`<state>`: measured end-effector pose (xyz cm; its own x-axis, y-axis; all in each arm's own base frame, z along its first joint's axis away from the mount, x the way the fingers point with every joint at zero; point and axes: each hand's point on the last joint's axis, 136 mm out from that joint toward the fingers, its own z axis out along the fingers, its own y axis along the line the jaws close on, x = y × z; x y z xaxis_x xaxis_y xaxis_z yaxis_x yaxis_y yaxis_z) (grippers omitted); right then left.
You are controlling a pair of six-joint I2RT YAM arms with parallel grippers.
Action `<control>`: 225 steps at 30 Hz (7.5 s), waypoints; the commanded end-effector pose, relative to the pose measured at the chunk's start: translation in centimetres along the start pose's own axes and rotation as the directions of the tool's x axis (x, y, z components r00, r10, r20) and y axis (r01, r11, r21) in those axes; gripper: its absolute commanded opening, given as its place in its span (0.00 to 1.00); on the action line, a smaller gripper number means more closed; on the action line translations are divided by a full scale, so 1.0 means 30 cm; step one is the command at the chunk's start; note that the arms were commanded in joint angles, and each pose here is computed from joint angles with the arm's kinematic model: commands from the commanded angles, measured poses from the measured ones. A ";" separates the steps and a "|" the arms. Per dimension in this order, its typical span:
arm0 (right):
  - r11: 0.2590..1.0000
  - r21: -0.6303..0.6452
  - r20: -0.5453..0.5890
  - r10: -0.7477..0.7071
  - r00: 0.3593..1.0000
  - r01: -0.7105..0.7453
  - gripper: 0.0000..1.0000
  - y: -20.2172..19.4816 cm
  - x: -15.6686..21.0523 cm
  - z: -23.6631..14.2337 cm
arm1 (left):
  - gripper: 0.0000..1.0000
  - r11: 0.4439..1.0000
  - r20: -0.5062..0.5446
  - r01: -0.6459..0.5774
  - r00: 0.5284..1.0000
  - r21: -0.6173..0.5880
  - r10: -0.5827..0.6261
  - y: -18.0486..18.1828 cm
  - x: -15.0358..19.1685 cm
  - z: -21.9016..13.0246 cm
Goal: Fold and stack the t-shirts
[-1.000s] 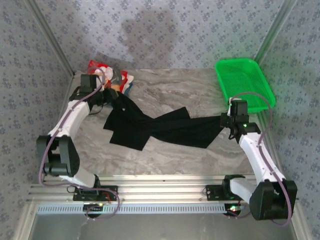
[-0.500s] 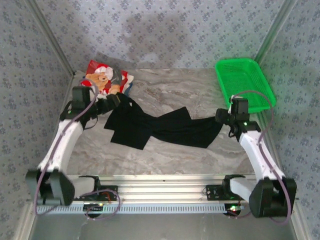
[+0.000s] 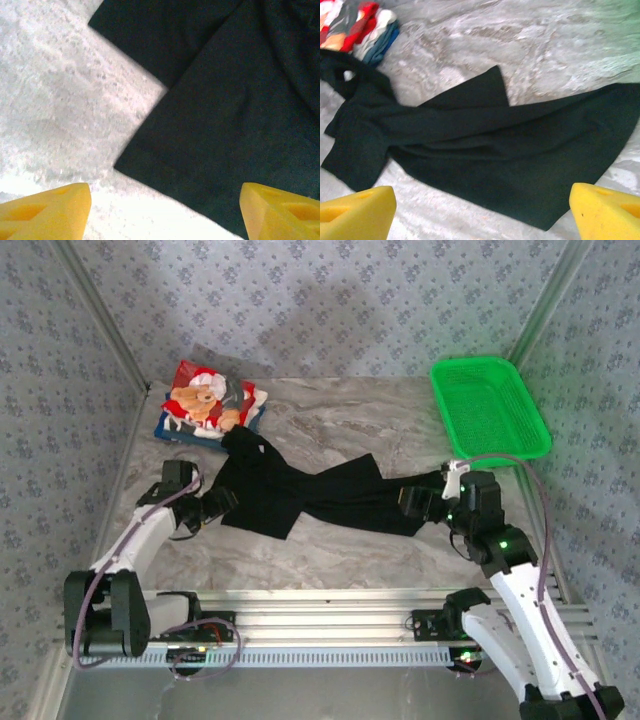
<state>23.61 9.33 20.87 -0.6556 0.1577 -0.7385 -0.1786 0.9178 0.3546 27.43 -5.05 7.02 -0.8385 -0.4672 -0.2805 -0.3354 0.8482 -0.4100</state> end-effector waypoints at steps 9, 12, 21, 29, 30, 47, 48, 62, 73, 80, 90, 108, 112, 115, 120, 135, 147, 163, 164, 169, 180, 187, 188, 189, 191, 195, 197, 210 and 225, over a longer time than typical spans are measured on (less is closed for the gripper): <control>1.000 0.003 -0.110 0.012 0.994 -0.012 0.96 0.001 0.128 0.026 | 0.69 0.998 -0.043 -0.052 0.998 -0.027 0.051 -0.017 -0.026 0.125; 1.000 0.004 -0.111 0.013 0.994 -0.012 1.00 0.000 0.132 0.025 | 0.67 0.997 -0.062 -0.063 0.996 -0.042 0.060 -0.017 -0.017 0.154; 1.000 0.008 -0.095 0.018 0.995 -0.017 1.00 -0.004 0.130 0.017 | 0.56 0.992 -0.142 -0.107 0.985 -0.061 0.097 -0.030 0.034 0.219; 1.000 0.012 -0.074 0.019 0.997 -0.018 1.00 -0.003 0.111 0.014 | 0.55 0.964 -0.215 -0.226 0.957 -0.141 0.193 -0.014 0.081 0.237; 1.000 0.008 -0.071 0.019 0.997 -0.019 1.00 0.000 0.108 0.015 | 0.55 0.957 -0.224 -0.244 0.952 -0.155 0.207 -0.013 0.088 0.244; 0.993 0.101 -0.101 0.069 0.992 -0.058 1.00 -0.069 0.150 0.036 | 0.01 0.930 -0.240 -0.335 0.925 -0.155 0.293 -0.087 0.109 0.258; 0.989 0.123 -0.100 0.091 0.991 -0.079 1.00 -0.086 0.153 0.041 | 0.00 0.933 -0.219 -0.333 0.929 -0.139 0.299 -0.104 0.097 0.234; 0.938 0.280 -0.152 0.252 0.956 -0.203 0.99 -0.261 0.155 0.177 | 0.00 0.942 0.248 -0.239 0.952 0.237 0.179 -0.323 -0.104 -0.423; 0.930 0.287 -0.159 0.282 0.946 -0.229 0.98 -0.289 0.110 0.286 | 0.00 0.926 0.322 -0.215 0.940 0.311 0.110 -0.322 -0.131 -0.562; 0.916 0.193 -0.109 0.376 0.920 -0.351 0.98 -0.231 -0.014 0.333 | 0.00 0.912 0.270 -0.219 0.955 0.347 0.126 -0.297 -0.040 -0.527; 0.906 0.386 -0.236 0.277 0.931 -0.172 0.88 -0.291 -0.076 0.510 | 0.00 0.941 0.241 -0.179 0.964 0.286 0.110 -0.183 0.073 -0.471; 0.846 0.508 -0.289 0.346 0.893 -0.163 0.81 -0.388 -0.078 0.767 | 0.00 0.939 0.250 -0.164 0.964 0.302 0.088 -0.175 0.101 -0.489; 0.837 0.528 -0.323 0.355 0.878 -0.144 0.78 -0.395 -0.061 0.814 | 0.00 0.936 0.246 -0.168 0.965 0.310 0.091 -0.180 0.107 -0.489; 0.828 0.547 -0.336 0.352 0.873 -0.123 0.73 -0.409 -0.047 0.841 | 0.00 0.934 0.248 -0.170 0.964 0.314 0.092 -0.183 0.109 -0.492; 0.833 0.549 -0.399 0.332 0.855 -0.067 0.57 -0.386 -0.006 0.881 | 0.00 0.931 0.239 -0.164 0.967 0.326 0.087 -0.186 0.114 -0.485; 0.928 0.364 -0.121 0.137 0.983 -0.085 0.00 -0.187 -0.339 0.767 | 0.00 0.924 0.293 -0.160 0.954 0.347 0.055 -0.225 0.023 -0.502; 0.997 0.083 0.300 -0.014 0.954 -0.012 0.00 0.028 -0.472 0.361 | 0.00 0.895 0.540 -0.132 0.831 0.426 -0.134 -0.310 -0.282 -0.790; 0.967 0.226 0.041 0.112 0.993 -0.118 0.01 -0.037 0.377 0.201 | 0.00 0.908 0.350 0.120 0.896 0.401 -0.273 -0.094 -0.028 -0.482; 0.965 0.233 0.019 0.120 0.993 -0.121 0.01 -0.045 0.410 0.199 | 0.00 0.906 0.343 0.127 0.897 0.404 -0.279 -0.090 -0.020 -0.473; 0.938 0.312 -0.048 0.175 0.983 -0.151 0.31 -0.089 0.484 0.162 | 0.00 0.912 0.330 0.139 0.902 0.387 -0.278 -0.070 0.006 -0.451; 0.892 0.285 -0.125 0.397 0.909 -0.351 0.58 -0.047 0.530 0.104 | 0.00 0.917 0.297 0.130 0.921 0.376 -0.252 -0.059 0.056 -0.401; 0.864 0.381 -0.220 0.430 0.876 -0.329 0.59 -0.114 0.625 0.046 | 0.00 0.919 0.294 0.112 0.927 0.378 -0.234 -0.063 0.069 -0.393; 0.863 0.393 -0.217 0.423 0.879 -0.318 0.59 -0.127 0.626 0.042 | 0.00 0.920 0.294 0.111 0.927 0.377 -0.232 -0.061 0.071 -0.390; 0.855 0.417 -0.209 0.421 0.883 -0.309 0.59 -0.148 0.628 0.037 | 0.00 0.919 0.293 0.109 0.928 0.378 -0.231 -0.061 0.074 -0.386; 0.847 0.430 -0.210 0.432 0.877 -0.314 0.58 -0.163 0.634 0.046 | 0.00 0.918 0.290 0.109 0.929 0.380 -0.231 -0.059 0.077 -0.378; 0.845 0.388 -0.216 0.473 0.854 -0.369 0.57 -0.142 0.646 0.103 | 0.00 0.917 0.289 0.102 0.931 0.386 -0.225 -0.066 0.080 -0.382; 0.842 0.356 -0.226 0.498 0.838 -0.404 0.55 -0.119 0.648 0.139 | 0.00 0.918 0.292 0.091 0.932 0.386 -0.215 -0.072 0.079 -0.389; 0.826 0.377 -0.281 0.533 0.798 -0.419 0.53 -0.104 0.681 0.216 | 0.00 0.919 0.296 0.065 0.936 0.389 -0.192 -0.089 0.082 -0.410; 0.882 0.306 -0.396 0.460 0.795 -0.358 0.48 0.008 0.649 0.277 | 0.00 0.924 0.299 0.046 0.939 0.379 -0.170 -0.091 0.091 -0.418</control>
<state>14.79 10.15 1.17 -0.8738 0.4287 -0.2294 0.3948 0.9010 0.1798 20.86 -5.36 16.52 -0.6089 -0.6768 -0.4138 -0.2295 0.6496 -0.7248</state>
